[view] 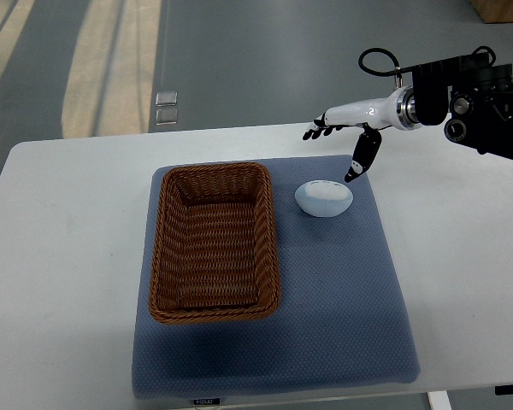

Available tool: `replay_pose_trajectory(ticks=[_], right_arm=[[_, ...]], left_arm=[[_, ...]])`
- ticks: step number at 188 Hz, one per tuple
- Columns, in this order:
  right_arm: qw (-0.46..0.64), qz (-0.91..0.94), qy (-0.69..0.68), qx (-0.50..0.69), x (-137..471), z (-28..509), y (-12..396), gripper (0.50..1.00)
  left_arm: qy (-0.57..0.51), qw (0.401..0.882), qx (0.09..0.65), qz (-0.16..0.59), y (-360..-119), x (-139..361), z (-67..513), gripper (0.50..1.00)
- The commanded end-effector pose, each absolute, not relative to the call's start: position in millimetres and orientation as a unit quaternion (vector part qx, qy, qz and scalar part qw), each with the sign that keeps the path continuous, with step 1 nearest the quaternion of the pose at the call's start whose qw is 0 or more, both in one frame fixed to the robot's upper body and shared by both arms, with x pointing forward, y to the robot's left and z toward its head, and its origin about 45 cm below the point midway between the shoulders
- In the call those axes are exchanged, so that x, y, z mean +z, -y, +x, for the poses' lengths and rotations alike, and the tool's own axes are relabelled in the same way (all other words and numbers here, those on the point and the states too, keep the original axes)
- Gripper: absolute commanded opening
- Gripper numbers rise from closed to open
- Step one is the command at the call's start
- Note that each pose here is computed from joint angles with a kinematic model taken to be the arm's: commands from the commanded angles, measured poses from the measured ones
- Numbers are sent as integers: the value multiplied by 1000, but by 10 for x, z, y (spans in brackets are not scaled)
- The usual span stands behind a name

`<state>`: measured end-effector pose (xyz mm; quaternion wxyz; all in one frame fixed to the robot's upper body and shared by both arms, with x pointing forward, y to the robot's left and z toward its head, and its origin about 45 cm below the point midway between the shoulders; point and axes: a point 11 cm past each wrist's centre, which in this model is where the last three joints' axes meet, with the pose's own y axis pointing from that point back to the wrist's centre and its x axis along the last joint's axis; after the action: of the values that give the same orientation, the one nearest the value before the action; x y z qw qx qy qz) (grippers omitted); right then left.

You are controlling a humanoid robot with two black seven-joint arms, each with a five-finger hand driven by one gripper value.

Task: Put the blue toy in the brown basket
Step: 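Raise the right hand and swing it over the white toy, then lower the right hand onto the white toy and close the fingers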

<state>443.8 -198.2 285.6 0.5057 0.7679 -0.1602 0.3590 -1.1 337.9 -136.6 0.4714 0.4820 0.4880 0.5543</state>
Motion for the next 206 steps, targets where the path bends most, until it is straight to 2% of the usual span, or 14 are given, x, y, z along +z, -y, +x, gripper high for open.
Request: replay_pose_trajectory(ticks=[1, 41, 88, 133, 146, 198, 206], right_arm=[[528, 763, 163, 336, 2727, 4414, 1982, 885], [531, 782, 190, 265, 2605, 4368, 1927, 866], [529, 784, 198, 256, 2288, 4378, 1748, 860], [536, 773, 227, 251, 2163, 4500, 1768, 858], [540, 770, 222, 259, 2116, 4480, 1749, 834], [551, 758, 208, 281, 2058, 4461, 1769, 823], [552, 757, 207, 281, 2057, 4460, 1769, 803]], left_arm=[[-488, 472, 554, 482, -3379, -1366, -11, 1000], [-488, 472, 554, 482, -3379, -1366, -11, 1000], [-488, 472, 554, 482, -3379, -1366, -11, 1000], [-488, 472, 554, 482, -3379, -1366, -11, 1000], [-488, 471, 555, 482, -3381, -1366, -11, 1000], [-488, 472, 554, 482, -3379, -1366, -11, 1000], [-488, 472, 554, 482, -3379, -1366, -11, 1000]])
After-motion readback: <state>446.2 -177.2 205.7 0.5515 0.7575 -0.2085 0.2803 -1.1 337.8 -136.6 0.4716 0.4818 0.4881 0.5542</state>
